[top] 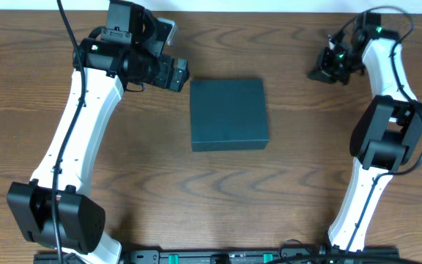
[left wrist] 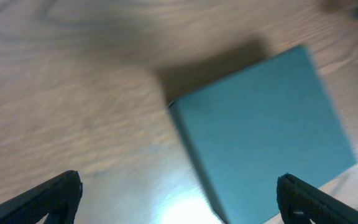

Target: Pack container

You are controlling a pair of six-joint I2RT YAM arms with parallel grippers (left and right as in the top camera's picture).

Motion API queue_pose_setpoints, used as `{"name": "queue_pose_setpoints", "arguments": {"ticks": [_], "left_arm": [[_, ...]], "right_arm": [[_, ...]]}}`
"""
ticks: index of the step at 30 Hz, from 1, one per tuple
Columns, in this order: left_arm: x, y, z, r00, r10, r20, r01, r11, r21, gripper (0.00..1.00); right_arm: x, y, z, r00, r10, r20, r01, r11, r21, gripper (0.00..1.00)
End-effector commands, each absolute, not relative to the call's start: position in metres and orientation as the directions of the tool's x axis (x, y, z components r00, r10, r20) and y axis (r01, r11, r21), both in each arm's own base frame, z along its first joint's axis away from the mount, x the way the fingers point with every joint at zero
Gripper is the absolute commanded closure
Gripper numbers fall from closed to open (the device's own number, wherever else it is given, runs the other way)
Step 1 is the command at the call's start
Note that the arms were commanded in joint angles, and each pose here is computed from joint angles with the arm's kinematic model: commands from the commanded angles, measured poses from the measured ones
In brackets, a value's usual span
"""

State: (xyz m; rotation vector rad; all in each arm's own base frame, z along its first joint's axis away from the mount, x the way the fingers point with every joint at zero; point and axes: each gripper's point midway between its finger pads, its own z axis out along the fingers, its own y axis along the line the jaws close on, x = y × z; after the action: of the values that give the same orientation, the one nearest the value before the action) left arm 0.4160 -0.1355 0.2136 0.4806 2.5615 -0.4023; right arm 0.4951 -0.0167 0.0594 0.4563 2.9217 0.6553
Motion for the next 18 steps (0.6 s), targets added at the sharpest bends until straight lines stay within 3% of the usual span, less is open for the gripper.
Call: {"name": "queue_pose_setpoints", "arguments": {"ticks": [1, 9, 18], "left_arm": [[0.415, -0.113, 0.205, -0.845, 0.248, -0.473, 0.330, 0.939, -0.097, 0.01], [0.376, -0.113, 0.190, -0.905, 0.278, -0.323, 0.320, 0.943, -0.085, 0.01], [0.358, -0.153, 0.189, -0.841, 0.445, -0.308, 0.460, 0.888, 0.028, 0.02]], "right_arm": [[0.485, -0.029, 0.107, -0.972, 0.177, -0.153, 0.137, 0.961, 0.241, 0.93], [0.424, 0.013, 0.192, -0.985, 0.074, -0.154, 0.043, 0.980, 0.192, 0.98], [0.353, 0.085, 0.255, -0.973, -0.135, -0.186, -0.162, 0.977, 0.142, 0.99]]}}
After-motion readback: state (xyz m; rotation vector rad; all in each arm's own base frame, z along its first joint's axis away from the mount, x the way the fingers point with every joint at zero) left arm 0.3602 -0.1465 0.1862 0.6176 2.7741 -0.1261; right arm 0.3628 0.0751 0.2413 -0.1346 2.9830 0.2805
